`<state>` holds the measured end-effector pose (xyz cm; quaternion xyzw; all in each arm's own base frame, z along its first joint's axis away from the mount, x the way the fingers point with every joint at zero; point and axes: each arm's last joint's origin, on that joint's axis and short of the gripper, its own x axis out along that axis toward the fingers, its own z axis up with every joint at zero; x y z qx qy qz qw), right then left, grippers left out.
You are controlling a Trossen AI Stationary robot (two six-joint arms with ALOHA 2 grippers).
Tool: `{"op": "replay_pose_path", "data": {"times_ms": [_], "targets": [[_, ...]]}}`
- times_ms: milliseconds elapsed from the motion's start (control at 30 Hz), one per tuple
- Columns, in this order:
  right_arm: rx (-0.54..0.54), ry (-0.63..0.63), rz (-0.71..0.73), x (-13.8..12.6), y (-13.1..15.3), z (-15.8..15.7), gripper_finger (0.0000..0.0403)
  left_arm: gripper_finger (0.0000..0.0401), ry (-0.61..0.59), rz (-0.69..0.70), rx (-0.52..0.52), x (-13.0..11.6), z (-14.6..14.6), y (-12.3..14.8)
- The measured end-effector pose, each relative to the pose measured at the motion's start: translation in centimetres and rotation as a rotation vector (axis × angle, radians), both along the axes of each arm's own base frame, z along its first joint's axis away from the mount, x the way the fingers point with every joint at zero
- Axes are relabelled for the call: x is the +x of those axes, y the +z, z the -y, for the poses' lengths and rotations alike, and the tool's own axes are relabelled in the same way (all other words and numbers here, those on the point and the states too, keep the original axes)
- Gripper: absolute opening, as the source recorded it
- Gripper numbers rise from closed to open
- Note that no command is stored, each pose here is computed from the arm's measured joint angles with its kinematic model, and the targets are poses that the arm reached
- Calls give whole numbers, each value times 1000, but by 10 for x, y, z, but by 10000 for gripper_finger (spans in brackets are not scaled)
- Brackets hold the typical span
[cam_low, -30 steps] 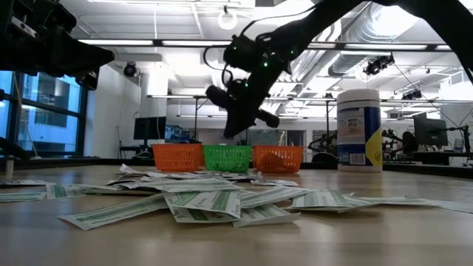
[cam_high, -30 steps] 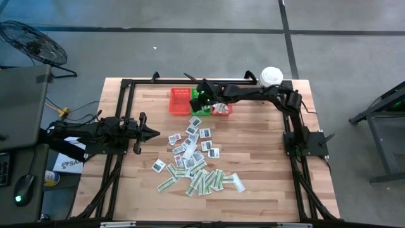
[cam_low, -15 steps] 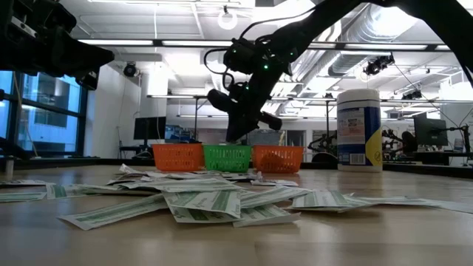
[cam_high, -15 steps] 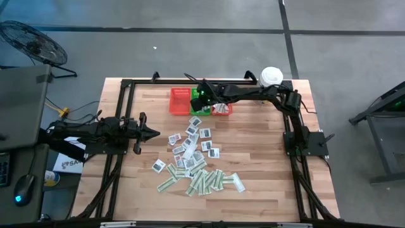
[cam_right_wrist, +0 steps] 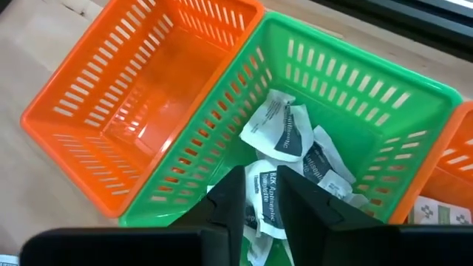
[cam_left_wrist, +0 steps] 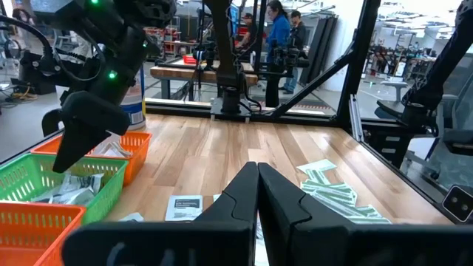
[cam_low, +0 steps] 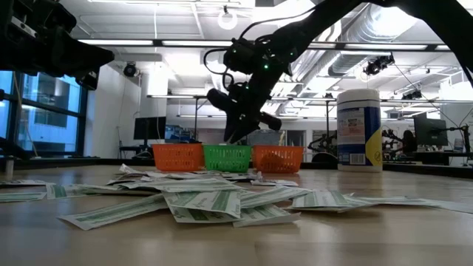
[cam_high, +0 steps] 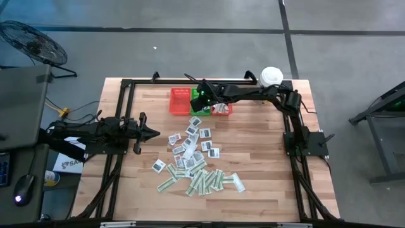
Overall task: Pick & Place First Aid Supplies
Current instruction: Put the towelette pack into the green bin
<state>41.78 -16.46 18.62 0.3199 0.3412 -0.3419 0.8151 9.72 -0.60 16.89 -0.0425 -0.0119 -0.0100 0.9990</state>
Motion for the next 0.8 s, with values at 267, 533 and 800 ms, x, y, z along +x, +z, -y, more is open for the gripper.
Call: {"op": "replay_pose_path", "data": {"times_ms": [267, 533, 800], "targets": [[11, 40, 22, -1, 15, -10, 116, 1, 0, 0, 0, 0, 0, 0], [107, 58, -19, -5, 23, -36, 168, 1, 1, 0, 0, 0, 0, 0], [221, 28, -107, -6, 17, -72, 210, 1, 1, 0, 0, 0, 0, 0]]}}
